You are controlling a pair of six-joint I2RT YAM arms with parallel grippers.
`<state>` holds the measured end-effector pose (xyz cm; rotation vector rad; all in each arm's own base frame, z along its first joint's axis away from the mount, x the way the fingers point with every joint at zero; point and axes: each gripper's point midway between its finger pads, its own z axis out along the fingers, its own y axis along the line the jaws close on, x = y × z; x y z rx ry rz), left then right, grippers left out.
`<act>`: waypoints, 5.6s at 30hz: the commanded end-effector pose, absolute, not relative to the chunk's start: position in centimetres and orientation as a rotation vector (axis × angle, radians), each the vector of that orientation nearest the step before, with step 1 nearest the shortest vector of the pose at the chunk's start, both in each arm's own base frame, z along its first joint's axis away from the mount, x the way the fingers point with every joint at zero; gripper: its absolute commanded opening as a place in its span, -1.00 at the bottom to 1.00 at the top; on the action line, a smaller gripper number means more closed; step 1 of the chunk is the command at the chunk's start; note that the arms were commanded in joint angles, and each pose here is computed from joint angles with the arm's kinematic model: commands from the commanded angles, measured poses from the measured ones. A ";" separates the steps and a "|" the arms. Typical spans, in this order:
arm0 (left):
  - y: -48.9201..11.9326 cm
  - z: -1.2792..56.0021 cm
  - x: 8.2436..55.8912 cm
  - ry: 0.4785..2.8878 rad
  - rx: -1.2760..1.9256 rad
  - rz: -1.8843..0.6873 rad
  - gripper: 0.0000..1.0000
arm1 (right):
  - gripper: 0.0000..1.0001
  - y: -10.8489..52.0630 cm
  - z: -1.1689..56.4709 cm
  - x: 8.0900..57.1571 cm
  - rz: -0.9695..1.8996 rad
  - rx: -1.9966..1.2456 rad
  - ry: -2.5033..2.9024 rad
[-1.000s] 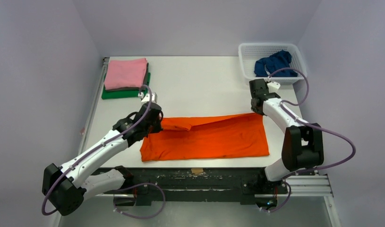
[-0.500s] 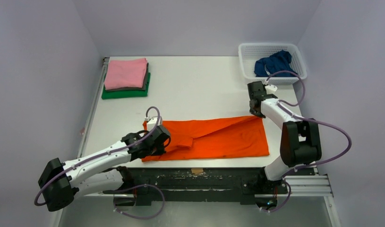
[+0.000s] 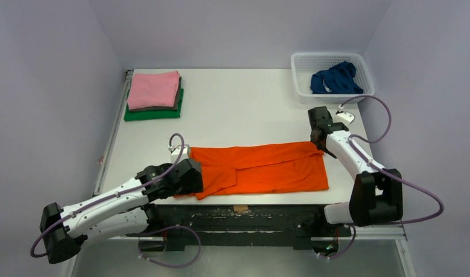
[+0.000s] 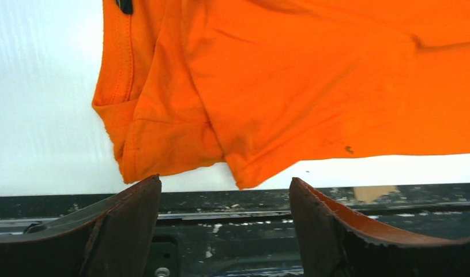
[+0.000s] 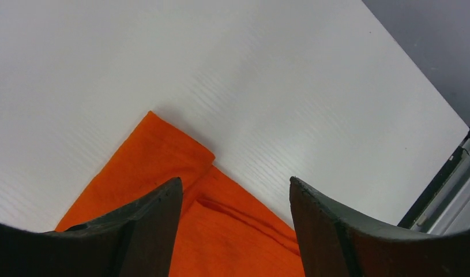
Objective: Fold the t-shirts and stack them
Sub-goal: Fold the other side of the tshirt into a rectangle, then rotate the tshirt 90 degrees
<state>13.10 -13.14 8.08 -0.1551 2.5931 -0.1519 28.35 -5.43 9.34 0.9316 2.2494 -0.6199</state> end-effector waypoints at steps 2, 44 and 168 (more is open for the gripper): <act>-15.2 12.2 14.9 2.458 -0.106 -0.322 0.98 | 0.34 -3.7 10.9 29.5 -0.413 0.865 2.229; -34.4 3.4 46.1 2.764 -0.675 -0.881 1.00 | 0.51 20.0 3.4 19.9 0.717 0.258 2.681; -29.9 1.5 15.8 2.792 0.079 -0.346 -1.00 | 0.51 8.3 7.6 27.0 0.318 0.589 2.479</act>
